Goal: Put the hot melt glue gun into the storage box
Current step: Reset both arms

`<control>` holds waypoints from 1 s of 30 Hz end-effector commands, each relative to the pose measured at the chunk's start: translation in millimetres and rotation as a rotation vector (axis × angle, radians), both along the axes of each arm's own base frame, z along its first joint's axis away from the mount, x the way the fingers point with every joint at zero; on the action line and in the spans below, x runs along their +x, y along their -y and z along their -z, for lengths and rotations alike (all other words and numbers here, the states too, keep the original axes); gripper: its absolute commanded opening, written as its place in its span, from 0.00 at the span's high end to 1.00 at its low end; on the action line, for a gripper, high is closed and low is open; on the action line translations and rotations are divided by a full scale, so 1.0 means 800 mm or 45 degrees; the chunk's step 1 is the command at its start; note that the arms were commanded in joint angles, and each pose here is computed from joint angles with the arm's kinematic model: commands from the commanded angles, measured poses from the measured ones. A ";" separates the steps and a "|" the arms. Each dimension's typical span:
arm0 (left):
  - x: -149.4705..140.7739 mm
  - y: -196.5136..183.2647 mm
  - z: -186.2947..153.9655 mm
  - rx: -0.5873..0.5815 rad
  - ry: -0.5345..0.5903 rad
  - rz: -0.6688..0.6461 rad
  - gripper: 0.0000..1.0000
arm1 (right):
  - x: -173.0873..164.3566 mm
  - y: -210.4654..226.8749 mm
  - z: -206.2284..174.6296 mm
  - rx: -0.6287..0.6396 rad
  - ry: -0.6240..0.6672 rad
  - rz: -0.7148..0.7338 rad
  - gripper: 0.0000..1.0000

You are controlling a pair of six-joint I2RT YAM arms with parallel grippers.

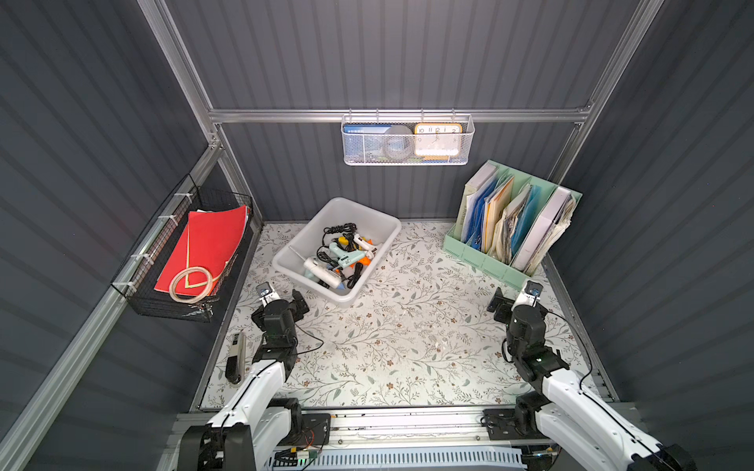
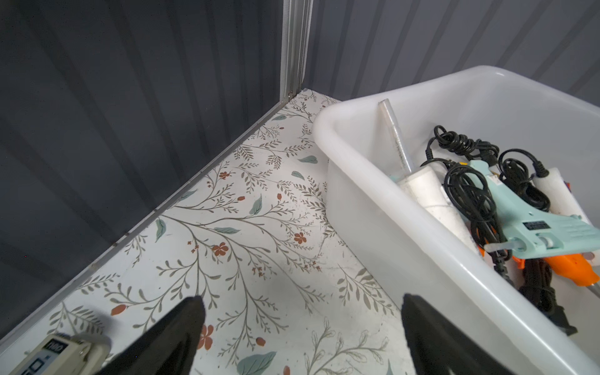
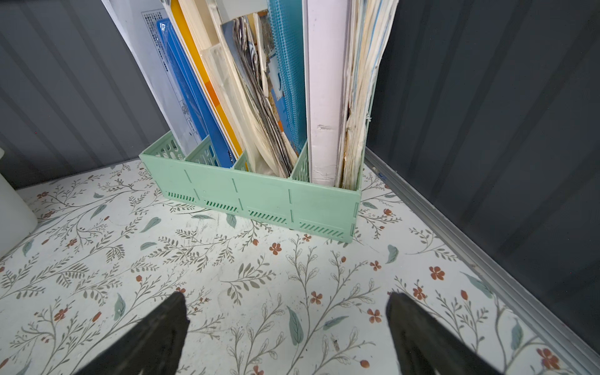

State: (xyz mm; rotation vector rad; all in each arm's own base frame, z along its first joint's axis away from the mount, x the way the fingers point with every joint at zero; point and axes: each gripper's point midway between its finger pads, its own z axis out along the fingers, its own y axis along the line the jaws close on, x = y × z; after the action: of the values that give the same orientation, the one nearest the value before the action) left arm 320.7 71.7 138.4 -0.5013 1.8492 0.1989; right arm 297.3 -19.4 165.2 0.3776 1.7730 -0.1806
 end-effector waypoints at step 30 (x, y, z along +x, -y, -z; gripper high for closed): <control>0.111 0.053 0.080 0.089 -0.041 0.450 0.00 | 0.043 0.048 0.034 0.030 0.058 0.051 0.01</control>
State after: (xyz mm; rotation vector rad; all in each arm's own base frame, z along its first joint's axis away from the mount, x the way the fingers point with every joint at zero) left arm 390.6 32.2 50.5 -0.1602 1.9879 0.0620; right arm 325.5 -59.5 125.0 0.4628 1.7850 -0.2108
